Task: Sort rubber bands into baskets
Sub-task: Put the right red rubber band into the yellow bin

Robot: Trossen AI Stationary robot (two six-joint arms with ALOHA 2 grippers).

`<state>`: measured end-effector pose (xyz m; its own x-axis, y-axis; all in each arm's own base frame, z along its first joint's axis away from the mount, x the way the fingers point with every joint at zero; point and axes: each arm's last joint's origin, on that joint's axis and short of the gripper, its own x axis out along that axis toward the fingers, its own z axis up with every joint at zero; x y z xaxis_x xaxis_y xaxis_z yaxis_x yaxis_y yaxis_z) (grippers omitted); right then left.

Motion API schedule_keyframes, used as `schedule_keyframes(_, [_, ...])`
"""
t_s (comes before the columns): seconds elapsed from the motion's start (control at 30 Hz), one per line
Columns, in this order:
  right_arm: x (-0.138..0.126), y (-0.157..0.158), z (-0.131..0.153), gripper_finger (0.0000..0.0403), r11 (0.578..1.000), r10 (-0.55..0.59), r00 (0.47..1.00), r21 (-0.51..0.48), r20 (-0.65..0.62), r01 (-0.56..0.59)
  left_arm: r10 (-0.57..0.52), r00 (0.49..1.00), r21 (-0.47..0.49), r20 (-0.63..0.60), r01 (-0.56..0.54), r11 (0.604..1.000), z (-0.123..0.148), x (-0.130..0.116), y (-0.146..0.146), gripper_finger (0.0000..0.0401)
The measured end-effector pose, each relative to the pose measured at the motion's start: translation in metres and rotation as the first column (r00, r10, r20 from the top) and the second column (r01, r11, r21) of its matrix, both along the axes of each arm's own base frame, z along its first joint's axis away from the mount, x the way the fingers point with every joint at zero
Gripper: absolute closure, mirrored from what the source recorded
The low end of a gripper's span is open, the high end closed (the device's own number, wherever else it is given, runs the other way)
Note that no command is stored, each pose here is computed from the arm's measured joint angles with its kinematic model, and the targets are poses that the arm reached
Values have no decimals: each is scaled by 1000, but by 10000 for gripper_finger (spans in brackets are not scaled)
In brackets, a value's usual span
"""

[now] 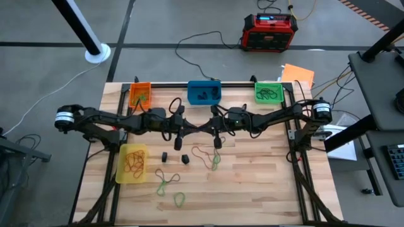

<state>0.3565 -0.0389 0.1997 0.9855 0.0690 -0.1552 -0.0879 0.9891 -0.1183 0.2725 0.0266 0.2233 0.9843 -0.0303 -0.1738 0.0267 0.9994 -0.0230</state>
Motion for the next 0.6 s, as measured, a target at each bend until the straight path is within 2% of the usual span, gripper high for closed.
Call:
schedule_keyframes(0.1, [0, 0, 0, 394, 1000, -2, 1000, 8, 0, 2, 1, 1000, -5, -2, -1, 1000, 0, 0, 0, 398])
schedule_keyframes(0.27, [1, 0, 0, 374, 996, -13, 1000, 85, -25, 15, 2, 1000, -12, -5, -2, 1000, 0, 0, 0, 400])
schedule_keyframes(0.5, [0, 0, -1, 296, 993, -19, 998, 117, -52, 25, 4, 1000, -21, -8, -4, 1000, 0, -1, 0, 401])
schedule_keyframes(0.6, [-2, 0, 0, 266, 992, -22, 997, 119, -78, 31, 5, 999, -32, -48, -7, 999, -1, -5, 0, 401])
